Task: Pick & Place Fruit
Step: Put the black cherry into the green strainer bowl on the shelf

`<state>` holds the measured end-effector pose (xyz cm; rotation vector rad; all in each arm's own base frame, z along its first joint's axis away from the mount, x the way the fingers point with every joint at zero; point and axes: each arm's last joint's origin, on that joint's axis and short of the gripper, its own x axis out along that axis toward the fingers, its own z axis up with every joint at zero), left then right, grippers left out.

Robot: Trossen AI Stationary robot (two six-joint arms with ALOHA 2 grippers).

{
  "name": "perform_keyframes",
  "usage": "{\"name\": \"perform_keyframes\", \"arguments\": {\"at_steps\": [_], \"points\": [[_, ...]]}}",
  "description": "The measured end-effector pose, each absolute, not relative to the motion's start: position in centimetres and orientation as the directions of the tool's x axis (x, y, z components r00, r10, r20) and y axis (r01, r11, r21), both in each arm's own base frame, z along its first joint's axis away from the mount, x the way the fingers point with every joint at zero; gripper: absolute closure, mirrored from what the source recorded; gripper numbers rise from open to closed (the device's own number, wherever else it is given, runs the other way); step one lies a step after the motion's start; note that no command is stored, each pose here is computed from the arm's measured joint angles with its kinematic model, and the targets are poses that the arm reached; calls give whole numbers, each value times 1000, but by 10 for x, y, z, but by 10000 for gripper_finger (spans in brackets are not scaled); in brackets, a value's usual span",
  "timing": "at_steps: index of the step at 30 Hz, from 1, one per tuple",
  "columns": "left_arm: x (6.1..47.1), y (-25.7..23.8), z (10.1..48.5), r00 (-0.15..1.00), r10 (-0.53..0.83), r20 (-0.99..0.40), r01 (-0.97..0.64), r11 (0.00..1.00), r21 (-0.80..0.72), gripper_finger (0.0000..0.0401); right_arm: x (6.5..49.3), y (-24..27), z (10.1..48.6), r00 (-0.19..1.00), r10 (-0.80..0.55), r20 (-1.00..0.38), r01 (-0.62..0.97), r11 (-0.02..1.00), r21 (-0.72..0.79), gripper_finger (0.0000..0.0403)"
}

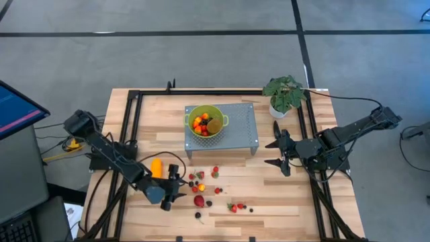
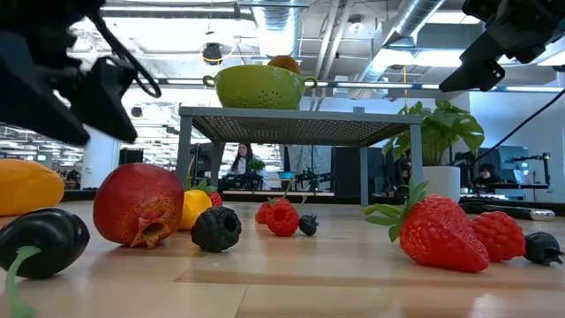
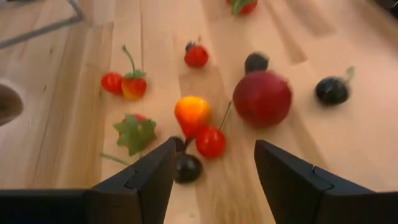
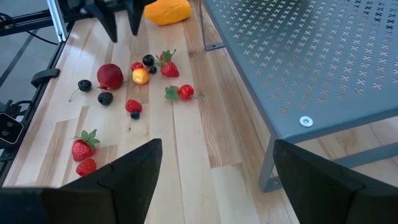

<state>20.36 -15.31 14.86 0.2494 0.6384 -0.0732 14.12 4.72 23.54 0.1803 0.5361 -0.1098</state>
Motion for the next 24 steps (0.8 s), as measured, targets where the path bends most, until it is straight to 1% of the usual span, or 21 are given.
{"name": "perform_keyframes", "arguments": {"at_steps": [12,18,24], "points": [[216,-143,123,749,95,-655,105,960,259,193,141,47,235,854,-57,-517,150,978,142,101],[220,-139,115,725,112,-680,97,960,262,193,141,47,235,855,-56,-516,150,978,142,101],[222,-136,113,718,100,-689,99,965,243,193,141,47,235,855,-57,-516,151,978,142,101]]}}
